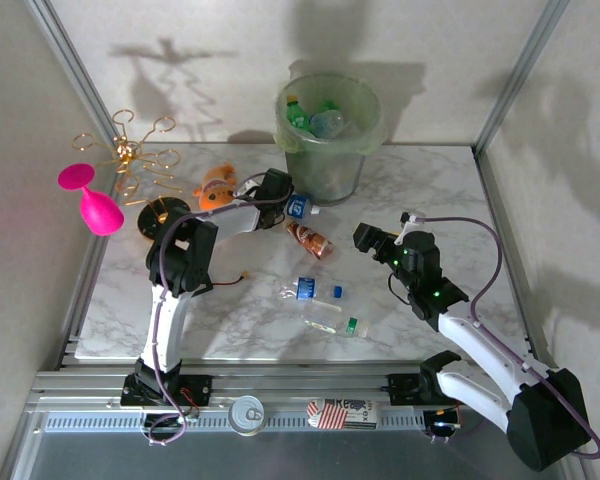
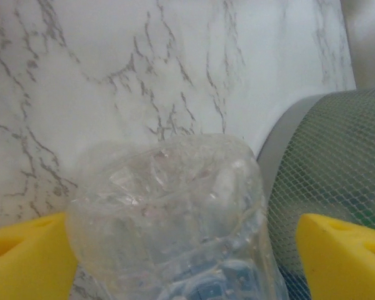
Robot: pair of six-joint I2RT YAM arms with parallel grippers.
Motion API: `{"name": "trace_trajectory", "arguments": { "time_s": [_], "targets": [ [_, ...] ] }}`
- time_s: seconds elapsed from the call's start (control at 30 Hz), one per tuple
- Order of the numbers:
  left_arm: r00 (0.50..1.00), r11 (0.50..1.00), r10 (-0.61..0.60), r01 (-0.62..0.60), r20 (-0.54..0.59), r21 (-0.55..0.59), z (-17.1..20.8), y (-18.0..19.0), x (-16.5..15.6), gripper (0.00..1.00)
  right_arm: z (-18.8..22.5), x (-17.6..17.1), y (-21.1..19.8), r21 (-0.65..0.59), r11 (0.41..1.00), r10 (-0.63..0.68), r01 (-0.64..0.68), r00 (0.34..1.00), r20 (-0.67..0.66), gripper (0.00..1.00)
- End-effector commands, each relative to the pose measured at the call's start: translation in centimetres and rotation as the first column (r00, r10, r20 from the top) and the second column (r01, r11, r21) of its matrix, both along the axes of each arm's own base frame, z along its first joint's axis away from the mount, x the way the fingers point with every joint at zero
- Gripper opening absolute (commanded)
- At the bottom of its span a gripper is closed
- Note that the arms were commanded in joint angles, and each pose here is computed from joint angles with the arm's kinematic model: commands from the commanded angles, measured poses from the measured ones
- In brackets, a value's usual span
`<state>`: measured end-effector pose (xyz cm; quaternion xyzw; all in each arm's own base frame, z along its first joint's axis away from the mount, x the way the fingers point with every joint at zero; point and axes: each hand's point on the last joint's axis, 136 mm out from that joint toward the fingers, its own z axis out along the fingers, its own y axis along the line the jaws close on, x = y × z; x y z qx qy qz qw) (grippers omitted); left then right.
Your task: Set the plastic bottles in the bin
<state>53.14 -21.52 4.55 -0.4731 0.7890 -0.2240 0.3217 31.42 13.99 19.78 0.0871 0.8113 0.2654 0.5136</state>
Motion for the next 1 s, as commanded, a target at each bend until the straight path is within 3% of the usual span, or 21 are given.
{"name": "trace_trajectory", "arguments": {
  "time_s": [0.0, 0.1, 0.5, 0.97],
  "targets": [
    [0.996, 1.0, -0.008, 0.01, -0.086, 0.016, -4.4, 0.3, -1.2, 0.74, 0.4, 0.0, -0.4, 0.015, 0.999, -0.031, 0.03, 0.999, 0.021, 0.99],
    [0.997, 1.0, 0.005, -0.004, -0.074, 0.015, -4.4, 0.8, -1.7, 0.64, 0.3, -0.1, -0.5, 0.015, 0.999, -0.032, 0.032, 0.999, 0.018, 0.99],
    [0.999, 0.999, 0.027, -0.025, -0.03, 0.047, -3.0, 3.0, -3.9, 0.59, 0.0, -0.1, -0.5, 0.017, 0.999, -0.035, 0.035, 0.999, 0.012, 0.99],
    [0.982, 0.999, -0.015, 0.009, 0.186, 0.033, 6.5, 3.7, -4.0, 0.57, -0.2, 0.0, -0.3, 0.021, 0.999, -0.028, 0.028, 1.0, 0.005, 0.99]
  ]
}}
